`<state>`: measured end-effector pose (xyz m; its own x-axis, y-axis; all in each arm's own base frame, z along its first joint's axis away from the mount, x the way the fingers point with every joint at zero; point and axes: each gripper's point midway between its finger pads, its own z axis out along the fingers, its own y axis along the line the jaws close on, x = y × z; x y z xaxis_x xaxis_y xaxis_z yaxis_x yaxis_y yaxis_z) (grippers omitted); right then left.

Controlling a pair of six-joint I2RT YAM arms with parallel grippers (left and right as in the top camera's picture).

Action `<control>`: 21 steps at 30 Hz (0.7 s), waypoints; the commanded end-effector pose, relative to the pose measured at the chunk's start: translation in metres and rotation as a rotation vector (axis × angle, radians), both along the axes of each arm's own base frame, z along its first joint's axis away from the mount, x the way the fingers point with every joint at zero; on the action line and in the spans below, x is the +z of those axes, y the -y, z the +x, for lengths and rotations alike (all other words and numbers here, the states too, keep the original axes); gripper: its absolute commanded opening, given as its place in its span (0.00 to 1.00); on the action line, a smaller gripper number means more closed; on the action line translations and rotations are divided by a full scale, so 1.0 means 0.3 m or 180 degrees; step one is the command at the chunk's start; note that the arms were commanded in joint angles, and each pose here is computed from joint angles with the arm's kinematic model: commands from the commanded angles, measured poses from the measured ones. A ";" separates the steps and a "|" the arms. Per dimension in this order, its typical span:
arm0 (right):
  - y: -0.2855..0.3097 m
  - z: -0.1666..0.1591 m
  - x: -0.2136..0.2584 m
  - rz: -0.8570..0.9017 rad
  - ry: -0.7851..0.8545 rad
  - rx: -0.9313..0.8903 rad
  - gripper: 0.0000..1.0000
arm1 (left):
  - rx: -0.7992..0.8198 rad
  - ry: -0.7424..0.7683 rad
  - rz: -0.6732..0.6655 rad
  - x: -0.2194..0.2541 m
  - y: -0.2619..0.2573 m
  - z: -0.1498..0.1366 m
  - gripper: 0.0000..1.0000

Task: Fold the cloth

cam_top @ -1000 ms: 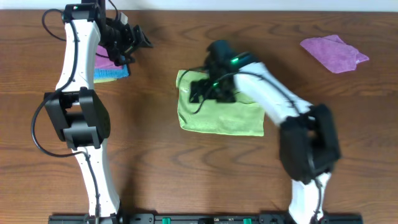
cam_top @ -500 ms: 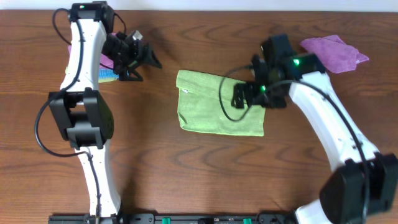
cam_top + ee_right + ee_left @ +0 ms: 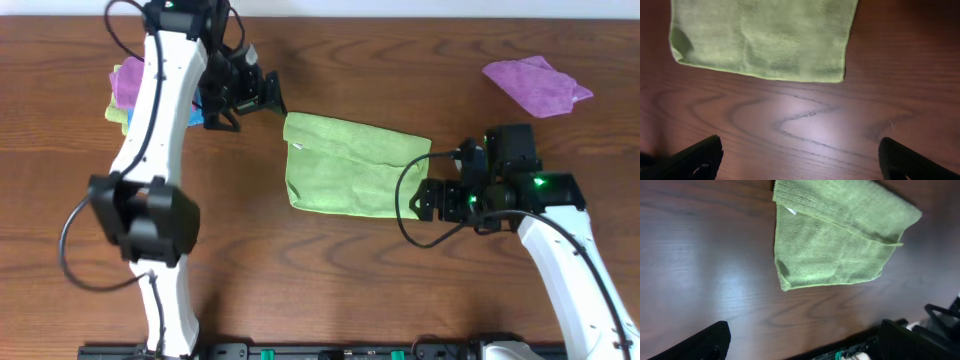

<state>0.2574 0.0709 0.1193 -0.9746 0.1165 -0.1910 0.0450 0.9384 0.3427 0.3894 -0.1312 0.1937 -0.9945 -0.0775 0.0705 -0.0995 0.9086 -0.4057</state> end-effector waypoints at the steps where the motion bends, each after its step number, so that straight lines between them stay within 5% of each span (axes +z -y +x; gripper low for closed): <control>1: -0.004 -0.005 -0.013 0.0064 -0.0001 0.0006 0.99 | 0.0193 0.0049 0.0208 0.068 -0.033 -0.076 0.95; 13: 0.000 -0.045 -0.096 0.0144 -0.0135 -0.0036 0.99 | 0.0652 -0.0104 0.0033 -0.212 0.072 -0.302 0.95; 21: -0.014 -0.105 -0.248 0.0911 -0.0335 -0.0613 0.99 | 0.1111 -0.0091 -0.0371 -0.441 0.152 -0.288 0.95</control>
